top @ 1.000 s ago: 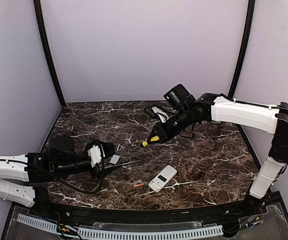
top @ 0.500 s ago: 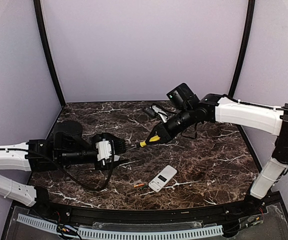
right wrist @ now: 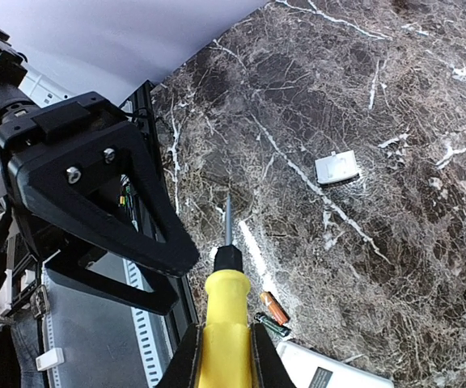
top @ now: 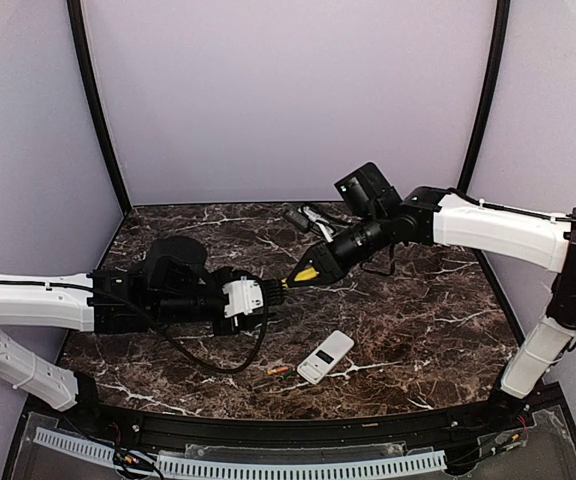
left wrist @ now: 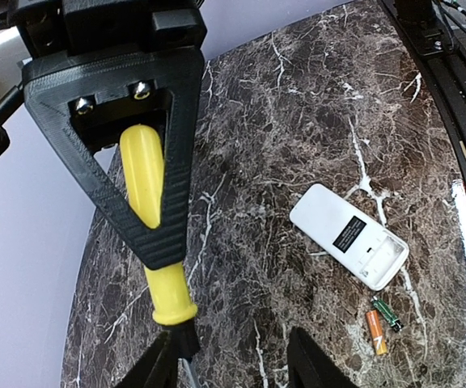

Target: Unload the batteries from the remote control

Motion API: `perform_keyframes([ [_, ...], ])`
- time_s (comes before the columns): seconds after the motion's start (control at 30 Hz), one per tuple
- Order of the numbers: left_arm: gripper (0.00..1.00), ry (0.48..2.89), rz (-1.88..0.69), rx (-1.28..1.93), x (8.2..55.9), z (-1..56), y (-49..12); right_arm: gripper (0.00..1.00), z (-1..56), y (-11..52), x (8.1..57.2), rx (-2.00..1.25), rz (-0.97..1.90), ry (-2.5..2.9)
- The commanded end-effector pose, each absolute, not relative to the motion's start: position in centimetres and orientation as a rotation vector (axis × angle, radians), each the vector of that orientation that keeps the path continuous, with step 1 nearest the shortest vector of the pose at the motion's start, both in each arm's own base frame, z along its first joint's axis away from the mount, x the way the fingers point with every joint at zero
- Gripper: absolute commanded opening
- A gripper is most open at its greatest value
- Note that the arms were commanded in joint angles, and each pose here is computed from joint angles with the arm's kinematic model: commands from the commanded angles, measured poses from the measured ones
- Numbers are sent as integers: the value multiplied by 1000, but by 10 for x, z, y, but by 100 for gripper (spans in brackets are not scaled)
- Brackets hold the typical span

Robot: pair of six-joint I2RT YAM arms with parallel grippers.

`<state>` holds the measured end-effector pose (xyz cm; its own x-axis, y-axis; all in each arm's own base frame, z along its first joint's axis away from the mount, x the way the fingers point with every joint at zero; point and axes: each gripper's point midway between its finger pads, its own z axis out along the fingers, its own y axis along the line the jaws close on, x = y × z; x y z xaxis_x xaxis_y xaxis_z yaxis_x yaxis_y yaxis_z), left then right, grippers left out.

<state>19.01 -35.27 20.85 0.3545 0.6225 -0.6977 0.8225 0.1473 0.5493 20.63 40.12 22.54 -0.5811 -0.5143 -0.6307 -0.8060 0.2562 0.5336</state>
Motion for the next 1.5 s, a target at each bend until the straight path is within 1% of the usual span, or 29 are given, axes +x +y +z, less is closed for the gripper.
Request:
perform_keyframes([
  [0.0, 45, 1339, -224, 1491, 203, 224, -360, 0, 242, 406, 197, -1253, 1286, 2118],
  [0.33, 42, 1372, -202, 1439, 218, 223, -364, 0, 242, 412, 191, -1271, 1305, 2110],
  [0.6, 33, 1385, -207, 1413, 224, 224, -365, 0, 242, 416, 188, -1281, 1309, 2104],
  [0.67, 29, 1385, -214, 1418, 223, 223, -366, 0, 241, 418, 187, -1284, 1312, 2105],
  [0.73, 23, 1389, -214, 1424, 223, 221, -366, 0, 241, 419, 187, -1286, 1310, 2105],
  [0.77, 17, 1392, -213, 1428, 223, 220, -366, 0, 240, 419, 187, -1286, 1310, 2107],
  [0.8, 14, 1395, -213, 1430, 223, 219, -366, 0, 240, 419, 187, -1287, 1310, 2107],
  [0.83, 7, 1397, -213, 1431, 223, 219, -366, 0, 240, 420, 187, -1285, 1309, 2107],
  [0.9, 1, 1398, -217, 1430, 223, 219, -366, 0, 241, 420, 187, -1282, 1308, 2108],
  [1.1, 0, 1398, -224, 1418, 222, 222, -364, 0, 240, 421, 191, -1266, 1295, 2117],
  [1.13, 0, 1401, -224, 1419, 222, 221, -363, 5, 240, 421, 192, -1263, 1289, 2117],
  [1.2, 1, 1408, -229, 1411, 221, 221, -362, 18, 239, 420, 195, -1249, 1257, 2124],
  [1.33, 0, 1434, -233, 1397, 220, 218, -356, 50, 236, 412, 214, -1178, 1175, 2149],
  [1.4, 0, 1454, -231, 1382, 219, 218, -350, 59, 237, 406, 226, -1126, 1146, 2158],
  [1.47, 0, 1472, -229, 1354, 219, 218, -342, 65, 240, 400, 238, -1074, 1110, 2164],
])
